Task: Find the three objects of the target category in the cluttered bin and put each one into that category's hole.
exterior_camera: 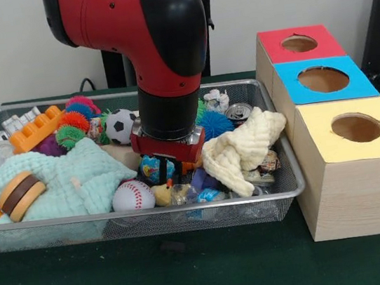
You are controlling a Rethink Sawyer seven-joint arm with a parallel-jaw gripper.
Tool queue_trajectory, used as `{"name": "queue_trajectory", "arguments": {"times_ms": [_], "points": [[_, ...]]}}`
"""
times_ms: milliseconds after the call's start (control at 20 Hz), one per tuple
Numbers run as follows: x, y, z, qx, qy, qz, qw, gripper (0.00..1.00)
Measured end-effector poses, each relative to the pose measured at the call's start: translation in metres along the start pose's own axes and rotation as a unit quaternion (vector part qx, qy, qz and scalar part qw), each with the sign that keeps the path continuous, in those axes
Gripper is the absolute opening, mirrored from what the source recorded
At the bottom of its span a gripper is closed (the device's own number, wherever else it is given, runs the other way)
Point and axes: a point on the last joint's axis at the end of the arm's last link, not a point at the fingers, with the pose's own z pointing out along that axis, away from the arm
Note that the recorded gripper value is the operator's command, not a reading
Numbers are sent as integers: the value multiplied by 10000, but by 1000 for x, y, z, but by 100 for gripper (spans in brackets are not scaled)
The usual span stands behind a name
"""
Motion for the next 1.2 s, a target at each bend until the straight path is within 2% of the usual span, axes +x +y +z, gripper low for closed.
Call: {"name": "queue_trajectory", "arguments": {"times_ms": [700, 1200], "points": [[0, 5, -7, -11, -28, -36, 10000, 0], [-9, 13, -53, -119, 24, -53, 9999, 0]]}}
